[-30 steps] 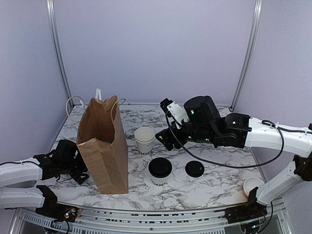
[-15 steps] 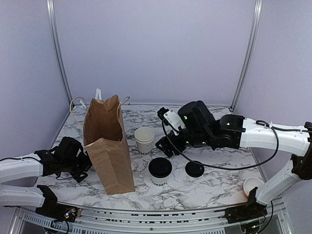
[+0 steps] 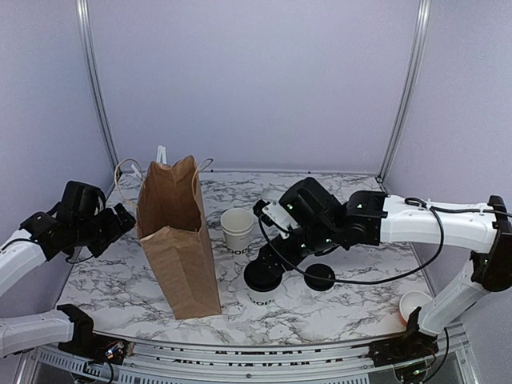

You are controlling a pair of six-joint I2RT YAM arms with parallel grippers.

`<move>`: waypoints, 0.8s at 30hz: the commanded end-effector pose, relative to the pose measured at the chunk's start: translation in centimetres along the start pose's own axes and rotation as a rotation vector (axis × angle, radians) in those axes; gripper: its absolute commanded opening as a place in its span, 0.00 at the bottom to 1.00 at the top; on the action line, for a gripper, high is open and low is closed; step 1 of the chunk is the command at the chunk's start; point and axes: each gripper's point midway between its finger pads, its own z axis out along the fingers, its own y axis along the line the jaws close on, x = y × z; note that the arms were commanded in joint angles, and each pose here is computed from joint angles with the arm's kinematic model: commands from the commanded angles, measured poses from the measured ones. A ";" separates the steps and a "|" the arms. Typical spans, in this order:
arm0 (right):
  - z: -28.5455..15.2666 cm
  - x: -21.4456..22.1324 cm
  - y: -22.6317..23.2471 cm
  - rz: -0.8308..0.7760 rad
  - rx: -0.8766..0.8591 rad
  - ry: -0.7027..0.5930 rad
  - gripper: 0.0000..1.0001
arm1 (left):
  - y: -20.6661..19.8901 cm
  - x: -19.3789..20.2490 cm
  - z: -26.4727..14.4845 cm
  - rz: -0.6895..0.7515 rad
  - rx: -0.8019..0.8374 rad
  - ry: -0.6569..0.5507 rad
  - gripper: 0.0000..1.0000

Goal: Pack the takeout coffee

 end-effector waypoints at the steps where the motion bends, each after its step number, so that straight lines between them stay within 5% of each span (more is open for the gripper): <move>1: -0.5 0.8 1.6 0.029 -0.033 0.082 0.81 | -0.9 -3.0 -2.8 0.123 -0.004 -0.080 0.99; 24: 1.3 2.1 2.4 -0.070 0.048 0.197 0.84 | -8.2 -11.8 -13.3 0.253 0.161 -0.326 0.99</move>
